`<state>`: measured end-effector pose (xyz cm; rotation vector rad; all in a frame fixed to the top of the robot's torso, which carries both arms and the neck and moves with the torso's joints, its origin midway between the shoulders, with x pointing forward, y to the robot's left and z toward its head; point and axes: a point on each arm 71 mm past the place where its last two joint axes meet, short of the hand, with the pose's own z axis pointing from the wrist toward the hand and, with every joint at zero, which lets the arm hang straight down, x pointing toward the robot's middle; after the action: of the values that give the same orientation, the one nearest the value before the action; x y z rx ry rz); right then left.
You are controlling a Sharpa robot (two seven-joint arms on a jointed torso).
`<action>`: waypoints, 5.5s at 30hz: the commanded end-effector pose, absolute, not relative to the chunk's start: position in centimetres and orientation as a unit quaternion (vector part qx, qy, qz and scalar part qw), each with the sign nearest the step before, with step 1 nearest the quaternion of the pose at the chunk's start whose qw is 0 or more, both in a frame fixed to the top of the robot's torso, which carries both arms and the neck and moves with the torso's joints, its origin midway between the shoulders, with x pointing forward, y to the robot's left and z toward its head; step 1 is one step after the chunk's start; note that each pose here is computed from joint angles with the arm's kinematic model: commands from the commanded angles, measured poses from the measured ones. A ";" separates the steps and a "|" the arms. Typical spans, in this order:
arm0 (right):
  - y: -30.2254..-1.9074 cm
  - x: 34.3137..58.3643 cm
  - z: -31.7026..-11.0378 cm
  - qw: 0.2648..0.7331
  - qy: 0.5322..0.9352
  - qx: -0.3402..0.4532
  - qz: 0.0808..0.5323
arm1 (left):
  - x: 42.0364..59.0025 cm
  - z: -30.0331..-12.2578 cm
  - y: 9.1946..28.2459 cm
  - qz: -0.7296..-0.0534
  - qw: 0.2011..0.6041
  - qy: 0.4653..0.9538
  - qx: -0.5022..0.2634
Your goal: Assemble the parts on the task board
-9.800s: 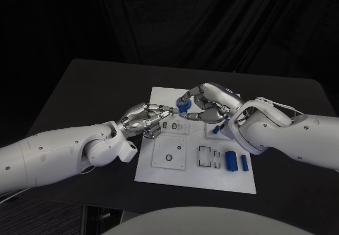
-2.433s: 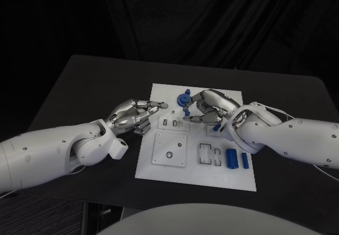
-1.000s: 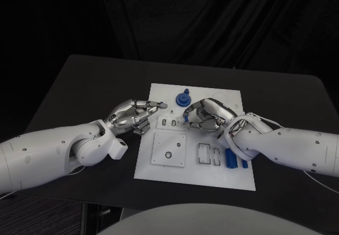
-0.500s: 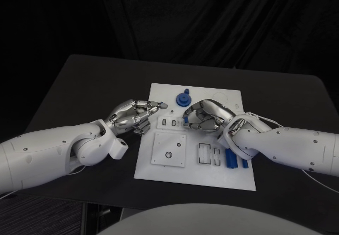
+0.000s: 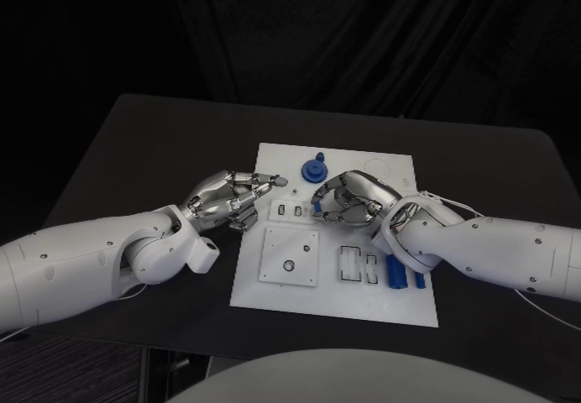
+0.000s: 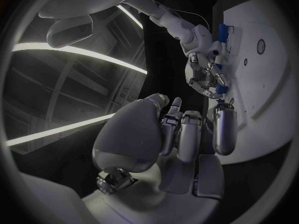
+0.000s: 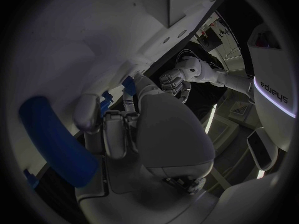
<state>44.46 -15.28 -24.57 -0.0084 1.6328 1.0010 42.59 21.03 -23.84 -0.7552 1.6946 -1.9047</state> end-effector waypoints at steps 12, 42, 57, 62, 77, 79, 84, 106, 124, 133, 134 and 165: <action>-15.7 44.4 -25.5 0.558 0.723 0.008 0.407 | 42.5 -23.8 20.8 -0.701 0.232 0.616 -0.275; -15.5 44.7 -21.0 0.605 0.664 0.001 0.440 | 42.5 -23.9 20.7 -0.700 0.230 0.617 -0.275; -15.3 45.6 -21.6 0.590 0.676 0.009 0.441 | 42.5 -23.9 20.5 -0.701 0.228 0.618 -0.274; -15.3 45.7 -21.8 0.588 0.679 0.010 0.439 | 42.5 -23.9 20.5 -0.701 0.227 0.618 -0.274; -15.5 45.5 -22.8 0.579 0.689 0.012 0.436 | 42.5 -24.0 20.5 -0.701 0.227 0.618 -0.274; -15.5 45.5 -22.8 0.577 0.691 0.011 0.436 | 42.5 -24.0 20.5 -0.701 0.227 0.618 -0.274; -15.5 45.4 -23.0 0.572 0.695 0.010 0.436 | 42.5 -24.0 20.5 -0.701 0.226 0.618 -0.275; -15.5 45.1 -24.3 0.554 0.710 0.010 0.435 | 42.4 -24.4 20.5 -0.699 0.223 0.621 -0.277; -15.6 45.1 -24.9 0.534 0.732 0.013 0.422 | 42.3 -24.6 20.5 -0.698 0.219 0.622 -0.279; -15.7 45.1 -25.2 0.525 0.743 0.015 0.415 | 42.2 -24.7 20.5 -0.697 0.218 0.623 -0.279; -15.8 45.1 -25.2 0.525 0.744 0.015 0.414 | 42.2 -24.7 20.5 -0.697 0.218 0.623 -0.279; -15.9 45.1 -25.2 0.526 0.744 0.017 0.412 | 42.2 -24.8 20.4 -0.696 0.215 0.626 -0.279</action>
<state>45.41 -15.78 -24.17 0.0242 1.7097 1.0167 42.33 20.60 -24.75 -0.7735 1.7341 -1.9086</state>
